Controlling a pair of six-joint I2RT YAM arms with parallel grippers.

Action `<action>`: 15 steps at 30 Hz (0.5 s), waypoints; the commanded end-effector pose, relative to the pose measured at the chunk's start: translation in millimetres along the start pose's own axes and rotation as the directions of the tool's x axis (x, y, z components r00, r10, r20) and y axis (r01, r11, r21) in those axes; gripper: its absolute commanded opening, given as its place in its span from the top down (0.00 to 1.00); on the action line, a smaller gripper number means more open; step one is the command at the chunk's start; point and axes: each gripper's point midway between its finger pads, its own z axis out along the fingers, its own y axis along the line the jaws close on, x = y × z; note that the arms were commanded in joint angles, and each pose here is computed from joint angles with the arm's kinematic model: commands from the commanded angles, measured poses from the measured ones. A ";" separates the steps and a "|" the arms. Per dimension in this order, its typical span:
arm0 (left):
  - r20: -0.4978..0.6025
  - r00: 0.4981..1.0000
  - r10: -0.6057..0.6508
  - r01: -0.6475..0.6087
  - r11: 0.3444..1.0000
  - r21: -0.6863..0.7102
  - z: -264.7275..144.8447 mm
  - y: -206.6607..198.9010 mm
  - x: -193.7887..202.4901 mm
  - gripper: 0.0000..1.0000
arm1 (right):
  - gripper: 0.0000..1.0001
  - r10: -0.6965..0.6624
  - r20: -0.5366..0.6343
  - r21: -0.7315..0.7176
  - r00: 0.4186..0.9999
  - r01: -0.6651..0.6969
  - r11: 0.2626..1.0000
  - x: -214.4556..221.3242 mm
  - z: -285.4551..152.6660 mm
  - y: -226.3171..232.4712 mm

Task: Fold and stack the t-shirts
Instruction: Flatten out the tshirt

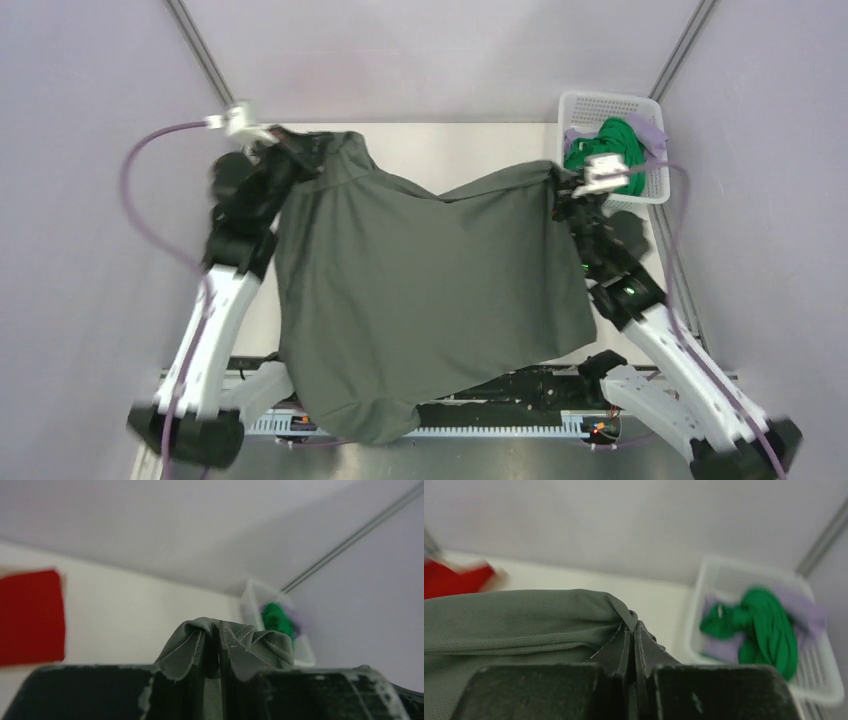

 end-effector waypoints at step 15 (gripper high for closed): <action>-0.543 0.825 -0.156 -0.100 0.906 -0.412 74.2 200.4 253.6 0.00 | 0.02 0.001 -0.657 0.281 0.754 0.244 0.928 276.9 24.2 -38.6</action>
